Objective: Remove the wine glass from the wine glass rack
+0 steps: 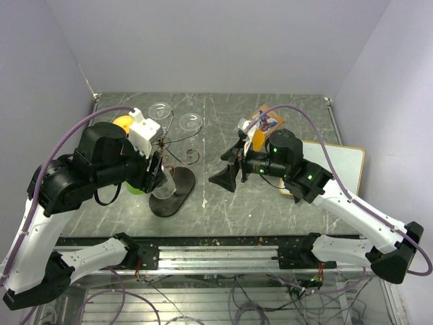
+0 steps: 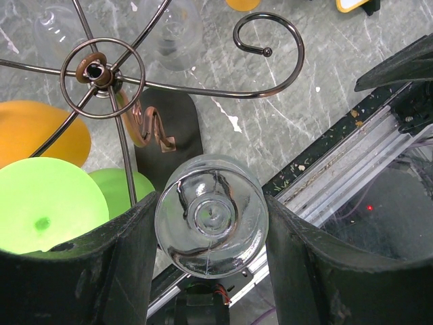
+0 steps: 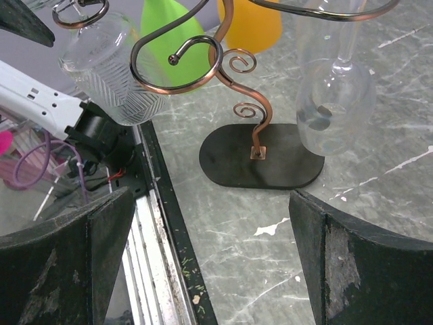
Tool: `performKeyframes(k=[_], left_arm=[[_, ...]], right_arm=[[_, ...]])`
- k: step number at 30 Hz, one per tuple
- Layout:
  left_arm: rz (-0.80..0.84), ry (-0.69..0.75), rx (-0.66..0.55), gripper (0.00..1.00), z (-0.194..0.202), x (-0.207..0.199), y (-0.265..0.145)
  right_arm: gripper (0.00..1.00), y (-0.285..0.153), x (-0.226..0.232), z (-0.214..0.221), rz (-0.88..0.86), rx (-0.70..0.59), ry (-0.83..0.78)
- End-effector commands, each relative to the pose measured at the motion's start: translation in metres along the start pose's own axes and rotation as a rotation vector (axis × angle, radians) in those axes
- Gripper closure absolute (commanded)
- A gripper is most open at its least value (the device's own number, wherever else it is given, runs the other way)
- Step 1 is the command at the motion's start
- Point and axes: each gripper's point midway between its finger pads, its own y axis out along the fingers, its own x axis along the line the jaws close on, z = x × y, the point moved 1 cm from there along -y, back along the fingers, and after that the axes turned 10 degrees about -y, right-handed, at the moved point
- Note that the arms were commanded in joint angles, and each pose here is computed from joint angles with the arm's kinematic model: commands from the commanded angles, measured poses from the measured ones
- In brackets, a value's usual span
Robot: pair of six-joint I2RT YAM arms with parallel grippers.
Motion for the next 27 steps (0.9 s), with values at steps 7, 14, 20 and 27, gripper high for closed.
performKeyframes(k=[7, 14, 20, 27], left_arm=[[-0.001, 0.049, -0.060, 0.93, -0.008, 0.002, -0.013], [-0.033, 0.055, -0.055, 0.93, -0.005, 0.008, -0.012], [-0.068, 0.030, -0.085, 0.93, -0.008, 0.013, -0.017], [-0.081, -0.036, -0.098, 0.93, -0.014, 0.012, -0.014]], right_arm=[[0.03, -0.001, -0.004, -0.015, 0.025, -0.035, -0.037], [0.03, -0.003, -0.004, -0.018, 0.028, -0.040, -0.037], [0.03, -0.005, -0.004, -0.018, 0.039, -0.037, -0.035], [0.03, -0.006, -0.006, -0.021, 0.050, -0.037, -0.038]])
